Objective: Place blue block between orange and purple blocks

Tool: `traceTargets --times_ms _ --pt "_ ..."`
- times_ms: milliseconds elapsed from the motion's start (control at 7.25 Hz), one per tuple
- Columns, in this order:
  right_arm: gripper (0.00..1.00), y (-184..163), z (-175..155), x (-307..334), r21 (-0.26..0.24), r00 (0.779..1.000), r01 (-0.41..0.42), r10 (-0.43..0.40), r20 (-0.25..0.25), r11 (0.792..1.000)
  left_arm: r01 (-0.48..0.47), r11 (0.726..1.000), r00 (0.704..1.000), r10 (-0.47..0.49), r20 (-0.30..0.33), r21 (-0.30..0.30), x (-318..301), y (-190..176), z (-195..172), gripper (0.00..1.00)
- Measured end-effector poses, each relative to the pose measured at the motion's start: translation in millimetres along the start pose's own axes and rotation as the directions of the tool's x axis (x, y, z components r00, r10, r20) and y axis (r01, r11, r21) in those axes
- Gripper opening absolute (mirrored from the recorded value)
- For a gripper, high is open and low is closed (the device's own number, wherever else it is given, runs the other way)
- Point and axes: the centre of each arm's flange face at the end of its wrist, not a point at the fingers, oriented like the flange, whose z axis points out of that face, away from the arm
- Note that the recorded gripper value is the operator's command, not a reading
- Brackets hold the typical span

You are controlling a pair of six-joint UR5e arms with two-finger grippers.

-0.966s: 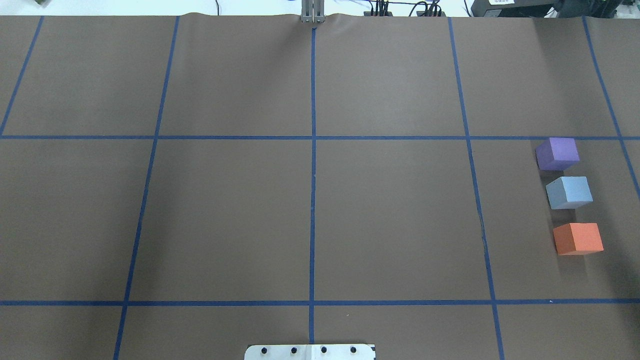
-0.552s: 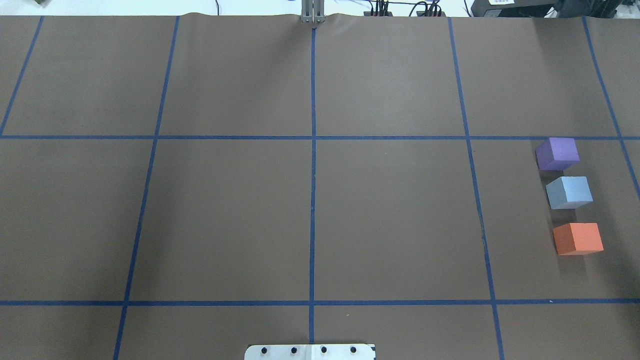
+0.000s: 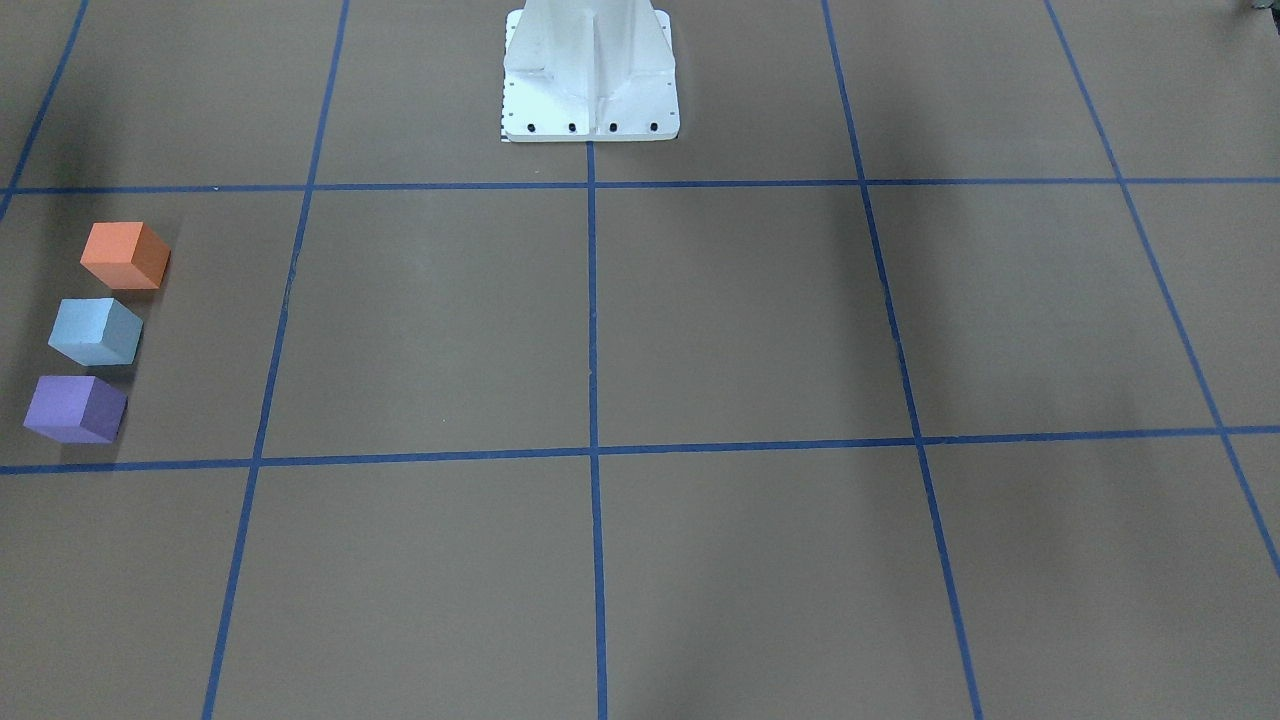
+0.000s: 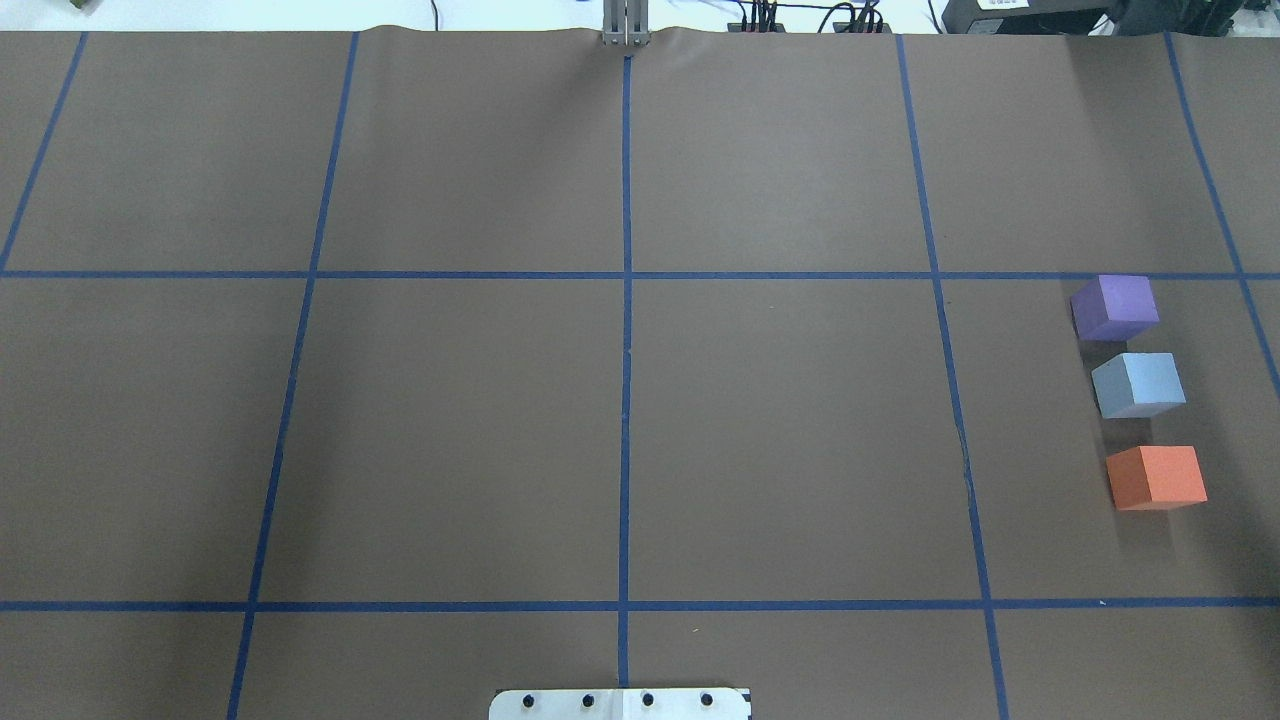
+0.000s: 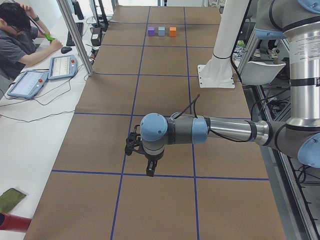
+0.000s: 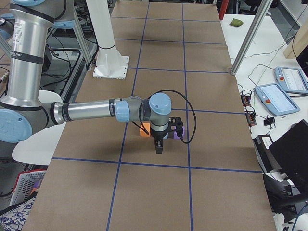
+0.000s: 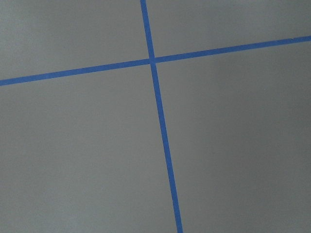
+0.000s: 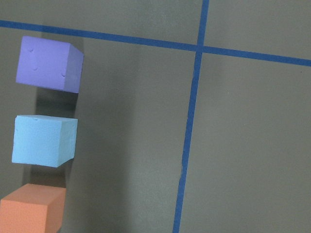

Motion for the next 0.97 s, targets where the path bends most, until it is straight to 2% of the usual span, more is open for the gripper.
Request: traceTargets --times_ms 966 --pt "1.0 0.0 0.8 -0.3 -0.002 1.0 -0.003 0.003 0.004 1.0 0.0 1.0 1.0 0.0 0.007 -0.002 -0.9 -0.4 0.9 1.0"
